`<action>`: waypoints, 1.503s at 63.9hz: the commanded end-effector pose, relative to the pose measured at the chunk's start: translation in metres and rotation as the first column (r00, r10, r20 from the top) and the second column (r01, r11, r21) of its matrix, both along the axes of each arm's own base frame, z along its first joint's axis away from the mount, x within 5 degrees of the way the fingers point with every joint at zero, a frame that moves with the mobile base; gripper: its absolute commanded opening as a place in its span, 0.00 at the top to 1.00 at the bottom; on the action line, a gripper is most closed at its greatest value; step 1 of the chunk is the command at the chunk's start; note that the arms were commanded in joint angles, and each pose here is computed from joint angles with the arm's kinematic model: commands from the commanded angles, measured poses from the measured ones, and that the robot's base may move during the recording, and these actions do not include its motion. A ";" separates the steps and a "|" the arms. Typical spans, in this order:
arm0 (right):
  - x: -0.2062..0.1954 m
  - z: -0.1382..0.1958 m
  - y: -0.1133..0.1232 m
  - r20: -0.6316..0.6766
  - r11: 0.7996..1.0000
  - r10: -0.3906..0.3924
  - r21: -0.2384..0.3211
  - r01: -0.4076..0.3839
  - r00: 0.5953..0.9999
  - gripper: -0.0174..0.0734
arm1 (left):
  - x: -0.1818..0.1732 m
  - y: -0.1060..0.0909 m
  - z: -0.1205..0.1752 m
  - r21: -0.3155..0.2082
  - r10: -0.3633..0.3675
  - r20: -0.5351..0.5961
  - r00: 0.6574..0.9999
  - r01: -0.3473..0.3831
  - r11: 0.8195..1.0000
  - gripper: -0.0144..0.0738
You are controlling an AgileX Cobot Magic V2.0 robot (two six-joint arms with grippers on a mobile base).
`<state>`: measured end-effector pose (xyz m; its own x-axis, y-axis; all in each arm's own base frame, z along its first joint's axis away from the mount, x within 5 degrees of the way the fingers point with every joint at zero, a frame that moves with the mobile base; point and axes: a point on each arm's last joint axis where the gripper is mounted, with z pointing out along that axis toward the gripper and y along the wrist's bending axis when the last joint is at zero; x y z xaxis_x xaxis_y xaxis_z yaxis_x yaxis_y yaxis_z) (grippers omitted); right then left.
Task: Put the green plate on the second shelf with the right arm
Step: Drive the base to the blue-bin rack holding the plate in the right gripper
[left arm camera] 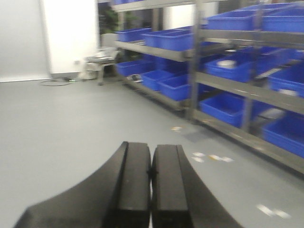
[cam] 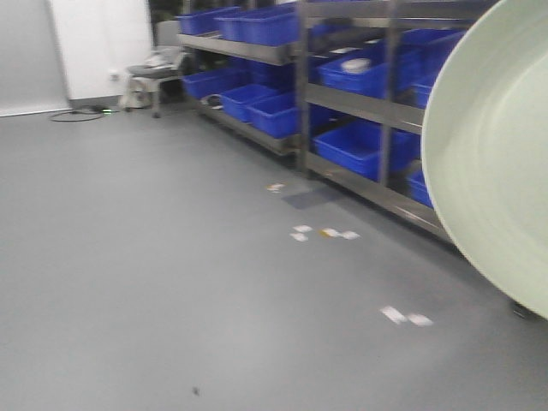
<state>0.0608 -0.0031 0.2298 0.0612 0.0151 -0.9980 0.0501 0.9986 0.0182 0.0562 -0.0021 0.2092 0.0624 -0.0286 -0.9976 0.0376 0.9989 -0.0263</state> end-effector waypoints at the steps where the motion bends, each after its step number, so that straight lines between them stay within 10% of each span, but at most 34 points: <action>1: -0.002 0.022 -0.001 0.147 1.000 -0.013 0.004 0.012 0.989 0.75 | 0.000 0.000 -0.006 -0.009 -0.001 0.058 0.998 0.002 1.000 0.69; 96: -0.002 0.022 -0.001 0.147 1.000 -0.013 0.004 0.012 0.989 0.75 | 0.000 0.000 -0.006 -0.009 -0.001 0.058 0.998 0.002 1.000 0.69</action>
